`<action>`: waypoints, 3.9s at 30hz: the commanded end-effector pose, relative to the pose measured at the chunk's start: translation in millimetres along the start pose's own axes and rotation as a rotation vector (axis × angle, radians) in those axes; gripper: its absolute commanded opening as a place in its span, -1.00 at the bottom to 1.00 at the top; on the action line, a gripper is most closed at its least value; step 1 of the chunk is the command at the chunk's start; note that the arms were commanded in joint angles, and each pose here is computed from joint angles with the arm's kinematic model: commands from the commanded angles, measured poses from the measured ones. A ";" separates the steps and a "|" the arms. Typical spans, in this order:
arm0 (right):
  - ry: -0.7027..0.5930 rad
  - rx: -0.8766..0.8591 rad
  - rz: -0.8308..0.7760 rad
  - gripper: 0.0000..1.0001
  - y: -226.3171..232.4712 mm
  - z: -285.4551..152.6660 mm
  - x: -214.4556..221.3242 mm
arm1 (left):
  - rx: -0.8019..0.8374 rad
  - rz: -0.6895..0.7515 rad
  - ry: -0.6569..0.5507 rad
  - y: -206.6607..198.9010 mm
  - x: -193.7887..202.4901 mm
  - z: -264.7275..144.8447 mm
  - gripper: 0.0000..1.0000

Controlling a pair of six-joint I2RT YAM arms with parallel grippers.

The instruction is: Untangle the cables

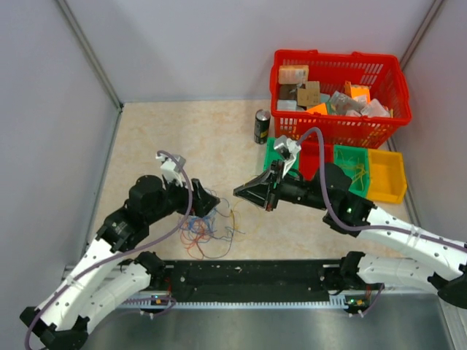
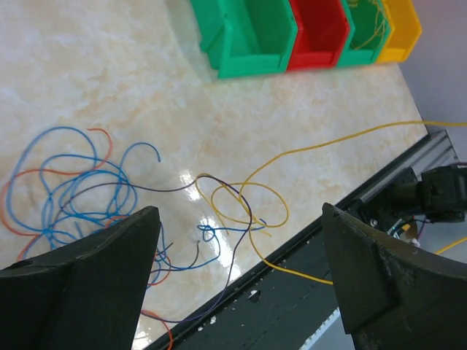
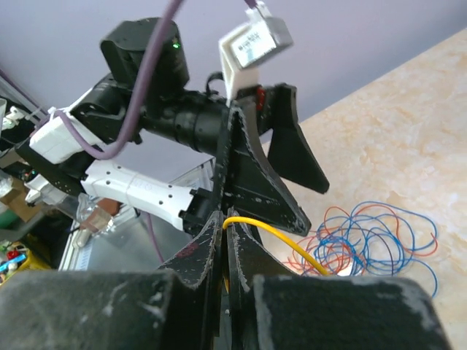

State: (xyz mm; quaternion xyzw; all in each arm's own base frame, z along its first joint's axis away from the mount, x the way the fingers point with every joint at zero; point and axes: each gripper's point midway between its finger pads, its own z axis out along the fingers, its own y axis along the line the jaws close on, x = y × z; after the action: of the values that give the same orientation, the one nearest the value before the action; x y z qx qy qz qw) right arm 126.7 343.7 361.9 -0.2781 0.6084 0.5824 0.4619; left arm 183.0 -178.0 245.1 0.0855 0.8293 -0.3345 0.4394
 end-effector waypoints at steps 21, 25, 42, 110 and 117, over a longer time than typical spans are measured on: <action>-0.203 0.177 -0.270 -1.00 62.6 -103.9 -153.2 | -0.318 -0.118 0.331 76.2 129.3 138.6 -0.16; -0.340 0.199 -0.371 -1.00 92.8 -157.3 -202.9 | -0.367 -0.145 0.320 97.1 132.8 127.3 -0.24; -0.188 0.789 -0.372 -1.00 -45.7 -173.7 -132.0 | -0.383 -0.031 -0.020 88.2 30.6 60.7 -0.03; 0.681 1.318 0.027 0.45 -284.5 -116.5 235.0 | -0.271 -0.170 -0.101 71.6 37.3 40.3 0.43; 0.596 1.349 -0.011 -0.81 -274.7 -131.2 215.4 | -0.267 -0.170 -0.105 70.0 35.4 39.5 0.42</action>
State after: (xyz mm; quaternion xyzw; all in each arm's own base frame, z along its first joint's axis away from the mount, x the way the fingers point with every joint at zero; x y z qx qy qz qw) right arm 248.3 238.2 21.0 -0.1047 0.9400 0.0069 0.3247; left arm 215.4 -152.9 159.3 -0.0613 0.8567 -0.2513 0.4462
